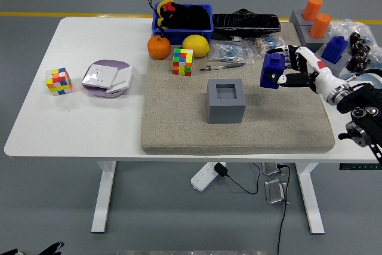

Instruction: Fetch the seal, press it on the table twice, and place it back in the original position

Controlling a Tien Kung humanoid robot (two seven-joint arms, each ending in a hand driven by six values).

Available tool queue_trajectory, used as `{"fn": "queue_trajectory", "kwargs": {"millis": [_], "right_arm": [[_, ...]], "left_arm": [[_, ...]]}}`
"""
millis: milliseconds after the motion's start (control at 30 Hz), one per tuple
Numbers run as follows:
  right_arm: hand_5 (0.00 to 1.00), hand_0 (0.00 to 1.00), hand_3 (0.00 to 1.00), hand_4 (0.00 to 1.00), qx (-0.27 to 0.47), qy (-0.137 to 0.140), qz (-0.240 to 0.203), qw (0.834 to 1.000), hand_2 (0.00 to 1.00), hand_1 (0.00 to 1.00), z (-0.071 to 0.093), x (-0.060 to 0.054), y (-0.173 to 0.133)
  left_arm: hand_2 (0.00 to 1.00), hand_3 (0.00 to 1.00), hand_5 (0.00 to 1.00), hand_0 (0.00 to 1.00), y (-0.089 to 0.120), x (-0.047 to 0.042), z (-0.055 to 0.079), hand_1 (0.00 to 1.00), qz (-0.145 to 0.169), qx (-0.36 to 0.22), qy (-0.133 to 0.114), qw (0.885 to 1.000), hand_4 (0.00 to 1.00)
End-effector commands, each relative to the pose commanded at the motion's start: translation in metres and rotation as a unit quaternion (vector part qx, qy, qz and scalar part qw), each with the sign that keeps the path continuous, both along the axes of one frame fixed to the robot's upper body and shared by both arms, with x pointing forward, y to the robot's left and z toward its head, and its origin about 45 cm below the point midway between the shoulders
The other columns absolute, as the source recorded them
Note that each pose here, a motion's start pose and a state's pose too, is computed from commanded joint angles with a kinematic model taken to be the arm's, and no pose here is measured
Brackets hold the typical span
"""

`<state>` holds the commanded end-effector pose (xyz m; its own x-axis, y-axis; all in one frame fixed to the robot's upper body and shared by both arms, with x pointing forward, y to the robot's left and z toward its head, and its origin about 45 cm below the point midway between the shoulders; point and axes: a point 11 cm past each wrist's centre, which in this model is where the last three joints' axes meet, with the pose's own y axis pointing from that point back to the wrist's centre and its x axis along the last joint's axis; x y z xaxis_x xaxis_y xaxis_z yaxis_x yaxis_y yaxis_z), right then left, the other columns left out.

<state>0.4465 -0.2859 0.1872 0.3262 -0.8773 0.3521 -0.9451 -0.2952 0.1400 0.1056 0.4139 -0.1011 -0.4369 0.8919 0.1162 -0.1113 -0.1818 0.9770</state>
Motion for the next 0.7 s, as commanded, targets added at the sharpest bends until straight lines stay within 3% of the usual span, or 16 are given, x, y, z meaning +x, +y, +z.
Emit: {"fn": "queue_trajectory", "kwargs": {"millis": [333,700], "right_arm": [[0.002,0.451,0.331,0.622,-0.003,0.038,-0.02,0.999,0.339,0.318,-0.035,-0.015,-0.01],[0.002,0.45,0.325,0.616,0.009,0.056,-0.032,0.998,0.338,0.315,-0.056,-0.026,-0.01]], "left_arm": [[0.766,0.803,0.423,0.812,-0.001,-0.0006,0.0,0.789,-0.002,0.0,0.0,1.0,0.697],[0.766,0.803,0.423,0.811,-0.002,-0.0041,-0.001,0.789,-0.004,-0.002,0.004,1.0,0.697]]}}
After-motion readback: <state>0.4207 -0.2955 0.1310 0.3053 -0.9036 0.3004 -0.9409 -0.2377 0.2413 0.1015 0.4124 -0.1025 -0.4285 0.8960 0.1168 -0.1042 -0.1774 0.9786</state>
